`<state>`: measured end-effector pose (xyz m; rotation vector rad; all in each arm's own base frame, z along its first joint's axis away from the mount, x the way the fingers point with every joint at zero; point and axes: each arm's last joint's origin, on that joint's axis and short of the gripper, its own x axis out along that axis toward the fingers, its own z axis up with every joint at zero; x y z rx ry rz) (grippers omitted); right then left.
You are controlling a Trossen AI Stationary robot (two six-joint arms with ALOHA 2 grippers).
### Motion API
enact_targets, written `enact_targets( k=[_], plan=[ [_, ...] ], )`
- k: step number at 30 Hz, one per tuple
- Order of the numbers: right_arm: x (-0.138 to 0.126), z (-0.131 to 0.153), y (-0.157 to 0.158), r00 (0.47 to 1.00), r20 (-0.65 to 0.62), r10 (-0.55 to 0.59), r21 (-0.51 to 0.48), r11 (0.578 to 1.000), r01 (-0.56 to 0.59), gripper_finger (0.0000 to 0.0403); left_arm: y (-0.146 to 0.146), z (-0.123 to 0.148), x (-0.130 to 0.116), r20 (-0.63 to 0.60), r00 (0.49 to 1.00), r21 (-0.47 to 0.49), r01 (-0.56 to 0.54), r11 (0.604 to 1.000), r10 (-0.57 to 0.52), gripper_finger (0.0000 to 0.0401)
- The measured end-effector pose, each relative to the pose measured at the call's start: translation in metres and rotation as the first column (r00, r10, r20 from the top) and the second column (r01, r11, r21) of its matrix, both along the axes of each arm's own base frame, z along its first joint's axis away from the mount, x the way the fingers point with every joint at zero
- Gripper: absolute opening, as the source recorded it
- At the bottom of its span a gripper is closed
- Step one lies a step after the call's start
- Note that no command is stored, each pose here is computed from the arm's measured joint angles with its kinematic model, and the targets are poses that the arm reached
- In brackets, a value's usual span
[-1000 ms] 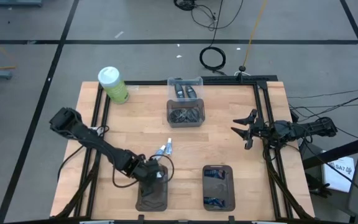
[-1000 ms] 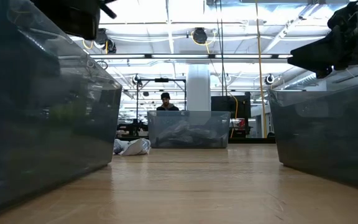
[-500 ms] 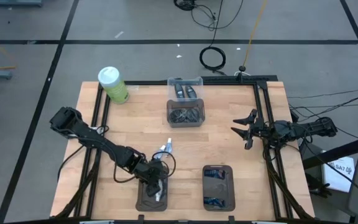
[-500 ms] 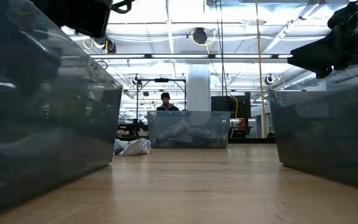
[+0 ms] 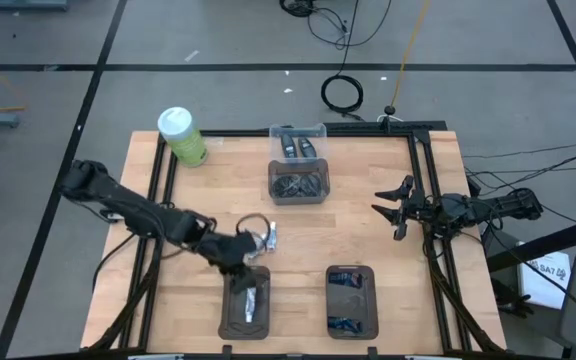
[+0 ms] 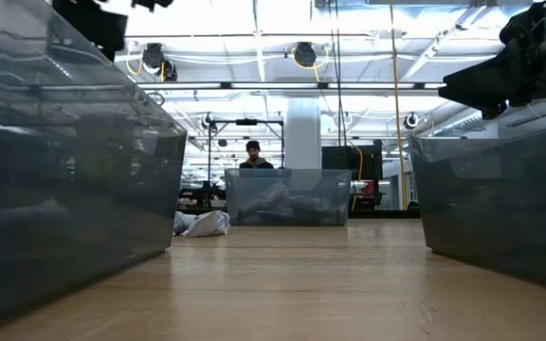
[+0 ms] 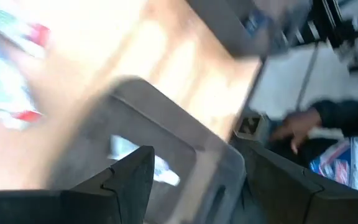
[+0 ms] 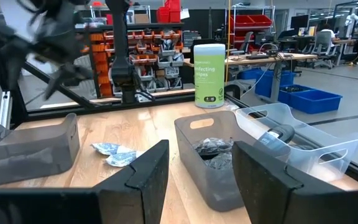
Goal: Pick & Place Travel size toiletries
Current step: Put the right white toothpaste into the left black bin
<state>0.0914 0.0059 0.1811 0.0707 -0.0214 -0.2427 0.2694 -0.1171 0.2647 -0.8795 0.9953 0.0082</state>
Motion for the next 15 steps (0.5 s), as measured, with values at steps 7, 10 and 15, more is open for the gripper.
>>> enact_targets(
  k=[7, 10, 15],
  plan=[
    [0.000, 0.000, 0.000, 1.000, 0.000, 0.000, 0.000, 1.000, 0.000, 0.0164, 0.047, 0.006, 0.006, 0.050, 0.992, 0.153, -0.125, 0.980, 0.119, 0.0246],
    [0.000, 0.000, 0.000, 1.000, 0.000, 0.000, 0.000, 1.000, 0.000, 0.0164, 0.066, 0.002, 0.012, 0.042, 0.981, 0.180, -0.195, 0.964, 0.191, 0.0246],
    [0.000, 0.000, 0.000, 1.000, 0.000, 0.000, 0.000, 1.000, 0.000, 0.0164, 0.084, -0.012, 0.026, 0.030, 0.975, 0.234, -0.222, 0.946, 0.221, 0.0246]
  ],
)
